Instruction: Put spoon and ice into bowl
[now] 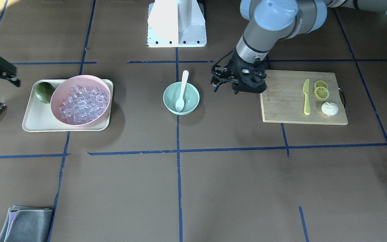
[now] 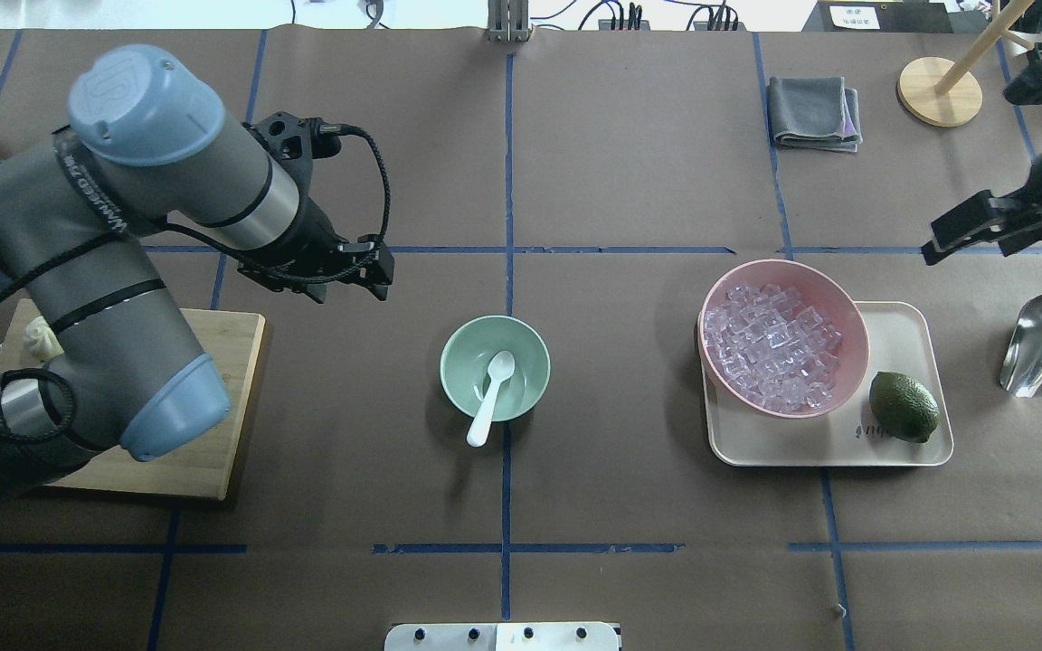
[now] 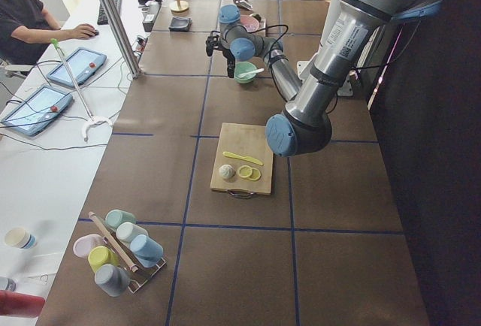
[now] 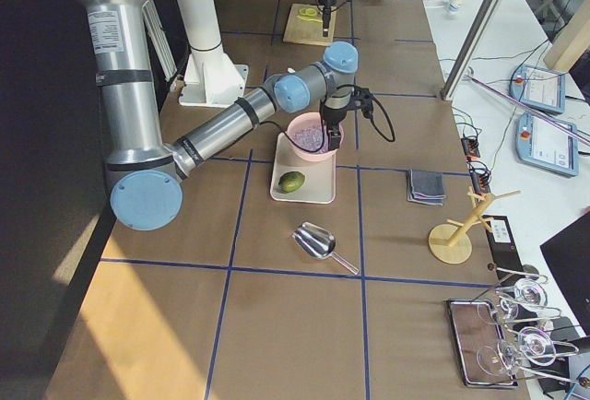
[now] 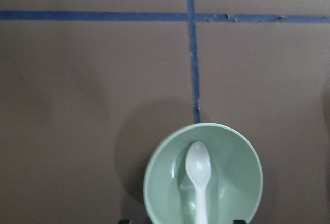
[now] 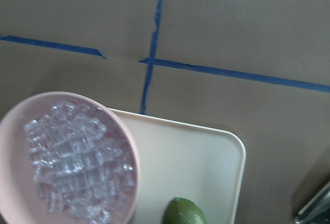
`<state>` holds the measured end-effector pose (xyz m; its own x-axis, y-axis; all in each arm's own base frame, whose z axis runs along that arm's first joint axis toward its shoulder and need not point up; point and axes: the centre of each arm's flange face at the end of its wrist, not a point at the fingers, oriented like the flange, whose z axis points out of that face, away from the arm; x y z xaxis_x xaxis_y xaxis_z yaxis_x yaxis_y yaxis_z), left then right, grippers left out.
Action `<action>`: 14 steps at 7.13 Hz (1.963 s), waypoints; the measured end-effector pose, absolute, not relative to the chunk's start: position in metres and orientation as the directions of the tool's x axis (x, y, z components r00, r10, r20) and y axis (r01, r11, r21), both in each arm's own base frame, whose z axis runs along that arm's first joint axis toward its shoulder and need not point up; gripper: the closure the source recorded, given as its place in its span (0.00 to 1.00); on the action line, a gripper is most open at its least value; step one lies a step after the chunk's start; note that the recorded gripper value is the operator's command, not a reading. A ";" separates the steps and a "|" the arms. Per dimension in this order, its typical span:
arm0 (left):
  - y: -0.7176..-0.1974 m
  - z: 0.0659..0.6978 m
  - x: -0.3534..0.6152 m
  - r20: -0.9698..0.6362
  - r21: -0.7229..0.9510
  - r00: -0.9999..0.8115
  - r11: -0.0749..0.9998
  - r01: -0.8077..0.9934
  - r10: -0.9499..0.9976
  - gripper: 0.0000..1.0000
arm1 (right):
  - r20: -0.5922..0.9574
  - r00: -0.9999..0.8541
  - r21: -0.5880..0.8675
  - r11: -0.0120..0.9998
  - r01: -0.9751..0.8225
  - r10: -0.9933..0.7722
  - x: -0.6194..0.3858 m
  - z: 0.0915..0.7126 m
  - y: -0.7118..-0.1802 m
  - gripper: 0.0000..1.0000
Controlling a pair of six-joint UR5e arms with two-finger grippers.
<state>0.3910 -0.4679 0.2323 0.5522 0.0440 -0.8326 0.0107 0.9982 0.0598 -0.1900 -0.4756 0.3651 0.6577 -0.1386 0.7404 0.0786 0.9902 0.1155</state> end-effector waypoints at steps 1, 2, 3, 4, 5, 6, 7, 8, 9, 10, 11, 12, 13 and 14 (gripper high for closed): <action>-0.467 0.261 0.360 -0.821 0.075 0.567 0.997 -0.010 0.067 0.14 | 0.718 0.684 0.116 0.991 0.062 -0.127 -0.239 0.344 -0.467 0.01; -0.467 0.289 0.329 -0.822 0.047 0.567 0.999 -0.028 0.054 0.00 | 0.704 0.697 0.126 0.990 0.065 -0.136 -0.280 0.333 -0.459 0.02; -0.465 0.313 0.303 -0.821 0.006 0.571 1.000 -0.029 0.022 0.00 | 0.699 0.700 0.144 0.987 0.069 -0.150 -0.314 0.328 -0.454 0.02; -0.462 0.329 0.287 -0.817 -0.018 0.577 1.000 -0.022 -0.002 0.00 | 0.701 0.697 0.151 0.987 0.062 -0.151 -0.335 0.329 -0.452 0.02; -0.461 0.337 0.279 -0.813 -0.031 0.582 0.999 -0.015 -0.016 0.00 | 0.700 0.699 0.154 0.987 0.052 -0.146 -0.346 0.333 -0.451 0.03; -0.461 0.342 0.276 -0.810 -0.038 0.585 0.999 -0.012 -0.024 0.00 | 0.689 0.711 0.157 0.987 0.044 -0.141 -0.351 0.340 -0.451 0.04; -0.461 0.344 0.275 -0.809 -0.044 0.587 0.999 -0.008 -0.031 0.00 | 0.676 0.724 0.153 0.987 0.042 -0.135 -0.356 0.349 -0.452 0.04; -0.461 0.344 0.275 -0.808 -0.051 0.587 0.999 -0.004 -0.039 0.00 | 0.667 0.733 0.146 0.988 0.045 -0.131 -0.360 0.356 -0.453 0.04; -0.460 0.343 0.275 -0.808 -0.054 0.587 0.999 -0.001 -0.043 0.00 | 0.661 0.739 0.138 0.989 0.050 -0.129 -0.364 0.361 -0.453 0.07; -0.460 0.343 0.275 -0.809 -0.056 0.586 0.998 0.001 -0.046 0.00 | 0.657 0.743 0.131 0.990 0.055 -0.128 -0.366 0.366 -0.451 0.09; -0.460 0.342 0.274 -0.809 -0.056 0.586 0.998 0.002 -0.047 0.00 | 0.653 0.746 0.124 0.990 0.061 -0.128 -0.368 0.371 -0.448 0.15; -0.460 0.341 0.275 -0.810 -0.057 0.585 0.998 0.003 -0.048 0.00 | 0.651 0.748 0.120 0.991 0.064 -0.127 -0.368 0.374 -0.446 0.23; -0.460 0.340 0.275 -0.810 -0.059 0.584 0.998 0.004 -0.051 0.00 | 0.651 0.748 0.117 0.991 0.068 -0.128 -0.370 0.375 -0.445 0.35; -0.460 0.340 0.275 -0.810 -0.061 0.584 0.998 0.006 -0.053 0.00 | 0.650 0.748 0.116 0.991 0.071 -0.130 -0.371 0.376 -0.443 0.47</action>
